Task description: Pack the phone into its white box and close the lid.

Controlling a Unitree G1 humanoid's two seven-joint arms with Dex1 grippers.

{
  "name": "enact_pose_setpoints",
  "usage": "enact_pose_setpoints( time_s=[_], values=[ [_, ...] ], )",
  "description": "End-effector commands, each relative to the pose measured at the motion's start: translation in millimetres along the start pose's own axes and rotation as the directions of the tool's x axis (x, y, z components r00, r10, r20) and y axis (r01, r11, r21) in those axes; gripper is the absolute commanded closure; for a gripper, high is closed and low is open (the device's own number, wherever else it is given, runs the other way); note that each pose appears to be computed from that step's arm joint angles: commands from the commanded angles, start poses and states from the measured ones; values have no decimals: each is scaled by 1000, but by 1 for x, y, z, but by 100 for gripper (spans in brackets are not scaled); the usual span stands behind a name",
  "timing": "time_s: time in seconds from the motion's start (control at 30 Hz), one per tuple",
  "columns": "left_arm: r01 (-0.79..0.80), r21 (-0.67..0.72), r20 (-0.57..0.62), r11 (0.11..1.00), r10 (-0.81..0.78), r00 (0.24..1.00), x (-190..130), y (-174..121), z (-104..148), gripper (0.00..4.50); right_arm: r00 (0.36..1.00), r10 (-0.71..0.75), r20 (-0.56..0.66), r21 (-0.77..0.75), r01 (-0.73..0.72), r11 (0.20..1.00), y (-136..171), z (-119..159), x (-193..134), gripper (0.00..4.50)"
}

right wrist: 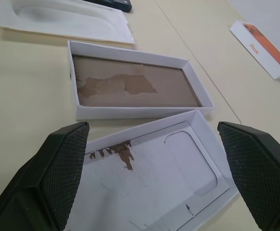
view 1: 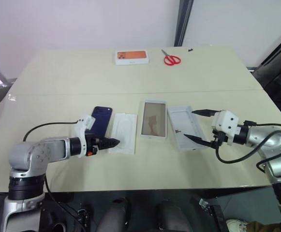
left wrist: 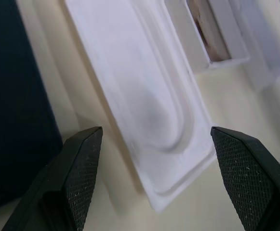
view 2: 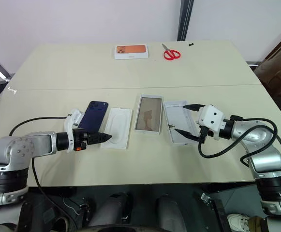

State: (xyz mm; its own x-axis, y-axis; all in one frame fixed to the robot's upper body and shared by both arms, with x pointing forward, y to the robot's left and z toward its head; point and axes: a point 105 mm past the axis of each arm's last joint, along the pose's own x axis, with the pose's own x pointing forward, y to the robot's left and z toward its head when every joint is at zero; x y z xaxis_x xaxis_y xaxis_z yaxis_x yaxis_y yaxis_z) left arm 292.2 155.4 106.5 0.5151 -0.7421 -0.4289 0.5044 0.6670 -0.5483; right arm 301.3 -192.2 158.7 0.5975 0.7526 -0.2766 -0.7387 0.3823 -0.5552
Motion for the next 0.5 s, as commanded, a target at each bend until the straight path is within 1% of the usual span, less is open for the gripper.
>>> enact_pose_setpoints(
  time_s=[0.03, 0.13, 0.3, 0.4, 0.43, 0.5],
  values=[
    [16, -45, 8, 999, -16, 1000, -1, -1, 1, 72, 999, -39, 33, -30, 40, 999, -6, 12, -5, 3],
    [42, -116, 15, 992, -41, 999, 1, -2, -2, 72, 999, -43, 31, -32, 44, 999, -5, 12, -5, 3],
    [52, -197, 51, 979, -43, 998, 7, 3, -4, 72, 998, -48, 35, -35, 50, 998, -6, 13, -5, 3],
    [38, -202, 45, 979, -29, 999, 10, 4, -8, 152, 998, -52, 38, -38, 53, 998, -7, 15, -4, 0],
    [36, -204, 43, 978, -28, 999, 10, 5, -9, 195, 998, -53, 38, -39, 55, 998, -7, 15, -4, 0],
    [31, -210, 45, 977, -22, 999, 10, 6, -10, 297, 998, -54, 37, -39, 56, 998, -7, 15, -4, 0]
  ],
)
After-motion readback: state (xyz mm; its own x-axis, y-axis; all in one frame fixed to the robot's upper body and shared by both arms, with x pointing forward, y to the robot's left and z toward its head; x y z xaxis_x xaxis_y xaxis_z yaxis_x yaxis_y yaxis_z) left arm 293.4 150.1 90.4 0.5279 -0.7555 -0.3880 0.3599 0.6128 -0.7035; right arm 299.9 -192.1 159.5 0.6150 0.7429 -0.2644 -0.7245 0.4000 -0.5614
